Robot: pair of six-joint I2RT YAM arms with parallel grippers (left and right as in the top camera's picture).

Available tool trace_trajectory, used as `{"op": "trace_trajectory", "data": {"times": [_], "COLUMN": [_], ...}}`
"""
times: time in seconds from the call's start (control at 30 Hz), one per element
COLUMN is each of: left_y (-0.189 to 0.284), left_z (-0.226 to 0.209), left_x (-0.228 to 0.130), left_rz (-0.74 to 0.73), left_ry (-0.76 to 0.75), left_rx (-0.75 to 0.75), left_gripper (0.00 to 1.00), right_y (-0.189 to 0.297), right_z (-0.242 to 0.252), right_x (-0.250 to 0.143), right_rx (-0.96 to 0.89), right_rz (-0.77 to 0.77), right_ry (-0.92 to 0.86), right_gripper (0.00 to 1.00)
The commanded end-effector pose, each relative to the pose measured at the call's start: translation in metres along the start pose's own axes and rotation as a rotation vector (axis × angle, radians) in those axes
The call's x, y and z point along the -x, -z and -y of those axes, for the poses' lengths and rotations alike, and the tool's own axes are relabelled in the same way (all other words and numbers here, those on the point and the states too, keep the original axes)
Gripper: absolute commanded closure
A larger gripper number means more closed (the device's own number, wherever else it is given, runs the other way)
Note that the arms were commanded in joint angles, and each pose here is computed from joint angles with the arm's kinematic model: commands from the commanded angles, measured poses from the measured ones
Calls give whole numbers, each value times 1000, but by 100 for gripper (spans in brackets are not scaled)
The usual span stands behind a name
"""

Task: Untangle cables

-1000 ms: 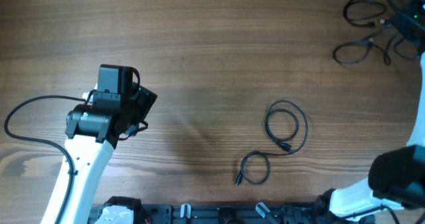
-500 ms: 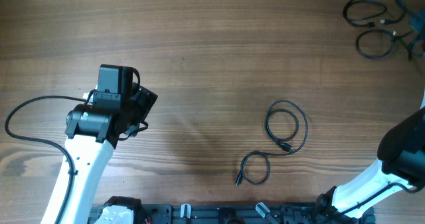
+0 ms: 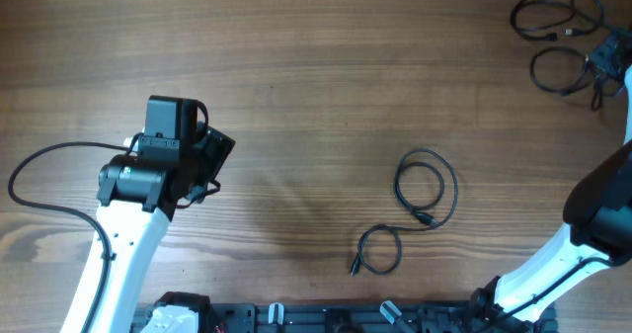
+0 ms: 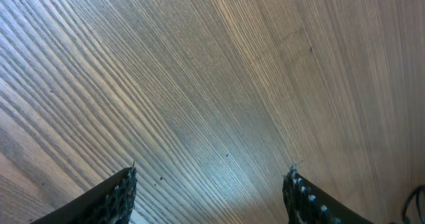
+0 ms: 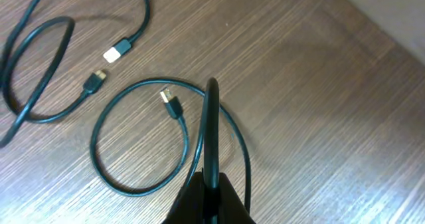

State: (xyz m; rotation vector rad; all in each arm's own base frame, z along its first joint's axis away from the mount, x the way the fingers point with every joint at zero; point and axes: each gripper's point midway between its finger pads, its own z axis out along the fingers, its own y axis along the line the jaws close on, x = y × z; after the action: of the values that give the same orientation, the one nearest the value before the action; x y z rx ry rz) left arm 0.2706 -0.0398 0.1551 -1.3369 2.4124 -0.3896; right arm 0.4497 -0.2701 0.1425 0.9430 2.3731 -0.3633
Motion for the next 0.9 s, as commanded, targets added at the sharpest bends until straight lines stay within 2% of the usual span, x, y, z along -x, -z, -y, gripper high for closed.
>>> {"op": "trace_trajectory", "data": {"times": [0.0,0.23,0.3,0.47,0.63,0.77,0.87], "left_y": [-2,-2,-2,-2,-2,-2,-2], "left_z": [0,1,-1,-1,0,-1,-1], "left_x": [0,0,-1,-1,0,0,-1], "left_rz": [-5,-3,-8,-7,-6,-6,-7], "left_ry": [-5,-9,-10,-31,-31,-31,-32], "left_rx": [1,-4,7,5,3,3,4], "left_gripper": [27,27,27,27,26,27,27], "right_y": [32,102,98,86,43,40,34], "right_z": [-29,-20,-6,-2,-10,-11,0], "right_x": [3,-5,-8,12,-6,-2,7], "right_rx": [211,253,167,121,121,121,50], "right_rz": [-9,-24,-31,47,-36,-19,17], "right_ry": [56,56,47,47,113,111,106], "right_gripper": [96,96,96,96,96,96,96]}}
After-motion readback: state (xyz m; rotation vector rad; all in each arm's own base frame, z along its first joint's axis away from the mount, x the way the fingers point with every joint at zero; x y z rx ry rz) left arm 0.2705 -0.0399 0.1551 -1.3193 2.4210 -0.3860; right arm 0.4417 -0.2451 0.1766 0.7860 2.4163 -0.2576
